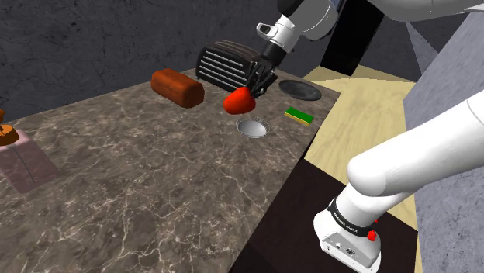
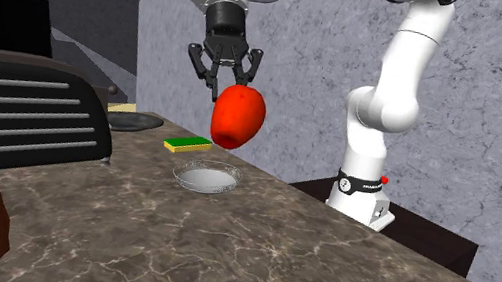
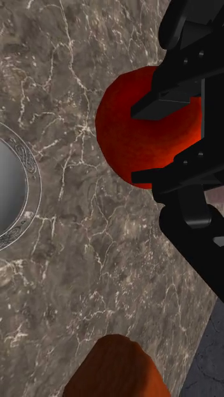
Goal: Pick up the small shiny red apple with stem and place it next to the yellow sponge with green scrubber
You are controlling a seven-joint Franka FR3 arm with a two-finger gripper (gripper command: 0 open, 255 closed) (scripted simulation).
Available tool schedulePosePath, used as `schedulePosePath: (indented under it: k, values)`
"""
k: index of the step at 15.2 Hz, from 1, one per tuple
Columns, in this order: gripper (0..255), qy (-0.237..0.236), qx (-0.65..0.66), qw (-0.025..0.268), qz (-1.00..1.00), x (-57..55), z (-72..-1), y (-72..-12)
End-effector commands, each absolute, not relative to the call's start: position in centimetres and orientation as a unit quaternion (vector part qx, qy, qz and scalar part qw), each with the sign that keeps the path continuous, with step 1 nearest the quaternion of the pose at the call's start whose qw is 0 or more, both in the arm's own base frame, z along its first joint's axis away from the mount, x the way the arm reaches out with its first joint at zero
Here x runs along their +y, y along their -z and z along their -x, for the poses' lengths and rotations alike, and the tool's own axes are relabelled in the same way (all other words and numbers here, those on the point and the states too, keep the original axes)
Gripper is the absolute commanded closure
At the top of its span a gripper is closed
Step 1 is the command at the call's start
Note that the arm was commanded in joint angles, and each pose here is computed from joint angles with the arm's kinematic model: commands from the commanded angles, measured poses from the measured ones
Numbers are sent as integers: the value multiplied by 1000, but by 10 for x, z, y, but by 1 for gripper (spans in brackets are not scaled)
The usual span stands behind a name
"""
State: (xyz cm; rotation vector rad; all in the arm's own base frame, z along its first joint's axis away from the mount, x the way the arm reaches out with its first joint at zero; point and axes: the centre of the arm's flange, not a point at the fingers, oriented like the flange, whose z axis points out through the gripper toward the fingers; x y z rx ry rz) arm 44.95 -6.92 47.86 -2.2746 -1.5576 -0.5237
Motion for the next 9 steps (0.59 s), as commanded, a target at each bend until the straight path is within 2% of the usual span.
schedulePosePath:
  k: [1,9]
  values:
    - [255,184,-548,167,799,-96,-437,-481]
    - [255,184,-548,167,799,-190,-390,-482]
